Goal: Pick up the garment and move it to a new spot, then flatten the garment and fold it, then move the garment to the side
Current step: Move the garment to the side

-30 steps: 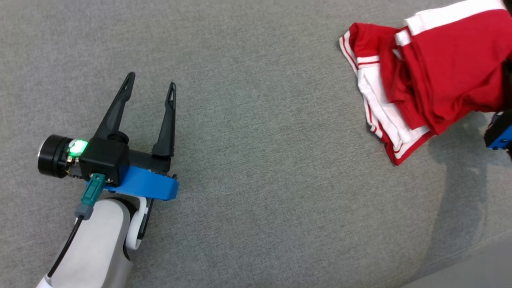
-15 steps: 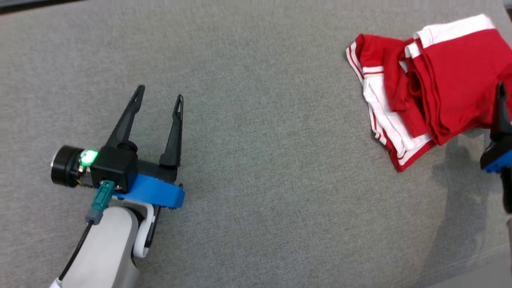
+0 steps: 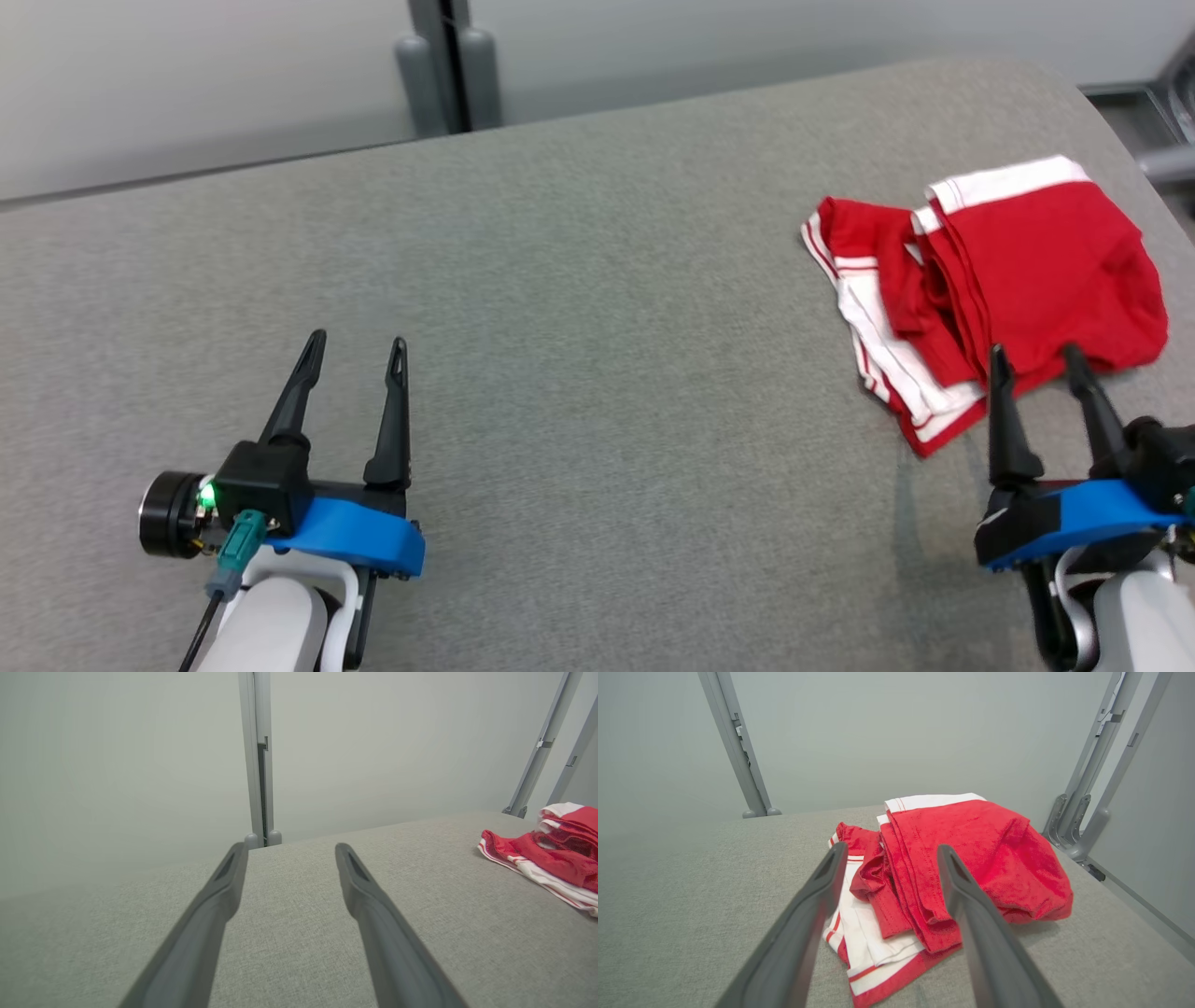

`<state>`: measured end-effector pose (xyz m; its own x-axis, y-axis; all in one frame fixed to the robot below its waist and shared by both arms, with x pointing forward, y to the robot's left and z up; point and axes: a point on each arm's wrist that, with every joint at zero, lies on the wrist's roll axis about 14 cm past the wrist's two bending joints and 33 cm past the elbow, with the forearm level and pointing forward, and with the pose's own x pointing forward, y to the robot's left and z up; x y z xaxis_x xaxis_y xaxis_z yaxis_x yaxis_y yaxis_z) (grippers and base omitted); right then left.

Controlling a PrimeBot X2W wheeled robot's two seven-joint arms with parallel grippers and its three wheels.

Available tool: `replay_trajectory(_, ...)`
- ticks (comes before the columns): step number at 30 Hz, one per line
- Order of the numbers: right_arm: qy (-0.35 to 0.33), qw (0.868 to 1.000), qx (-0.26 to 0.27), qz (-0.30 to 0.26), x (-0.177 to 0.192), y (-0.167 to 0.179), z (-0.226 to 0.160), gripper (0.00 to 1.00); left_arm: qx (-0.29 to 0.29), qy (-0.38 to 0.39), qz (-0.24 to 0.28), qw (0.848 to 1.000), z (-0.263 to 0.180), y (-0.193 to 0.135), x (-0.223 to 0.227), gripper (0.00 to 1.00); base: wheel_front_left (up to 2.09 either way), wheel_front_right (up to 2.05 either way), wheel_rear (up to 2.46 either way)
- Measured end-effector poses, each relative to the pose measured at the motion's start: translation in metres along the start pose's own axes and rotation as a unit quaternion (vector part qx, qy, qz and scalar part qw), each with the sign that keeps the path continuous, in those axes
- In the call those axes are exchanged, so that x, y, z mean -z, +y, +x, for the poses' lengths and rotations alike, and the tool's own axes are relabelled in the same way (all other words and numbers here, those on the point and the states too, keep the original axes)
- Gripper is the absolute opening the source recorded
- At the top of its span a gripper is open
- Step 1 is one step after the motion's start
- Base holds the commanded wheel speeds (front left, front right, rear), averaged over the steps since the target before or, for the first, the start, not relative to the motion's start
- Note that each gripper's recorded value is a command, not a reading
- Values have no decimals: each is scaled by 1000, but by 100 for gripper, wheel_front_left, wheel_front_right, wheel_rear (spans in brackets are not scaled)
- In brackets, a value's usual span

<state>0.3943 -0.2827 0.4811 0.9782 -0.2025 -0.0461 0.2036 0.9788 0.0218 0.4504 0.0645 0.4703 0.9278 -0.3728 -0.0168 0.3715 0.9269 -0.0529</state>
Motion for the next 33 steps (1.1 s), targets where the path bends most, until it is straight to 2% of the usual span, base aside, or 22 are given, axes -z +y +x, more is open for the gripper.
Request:
replay_trajectory(9, -1, 996, -88, 28, -8, 68, -8, 100, -90, -1, 4, 996, -51, 44, -8, 100, 0, 0, 0)
replay_trajectory(16, 7, 991, -129, 28, -10, 98, -12, 100, -141, 3, 7, 990, -90, 66, -7, 100, 0, 0, 0)
replay_trajectory(27, 13, 991, -134, 17, -16, 93, -51, 100, -165, 8, 1, 986, -133, 62, -3, 100, 0, 0, 0)
replay_trajectory(33, 8, 992, -127, 22, -22, 85, -66, 100, -163, 2, 2, 987, -141, 57, -6, 100, 0, 0, 0)
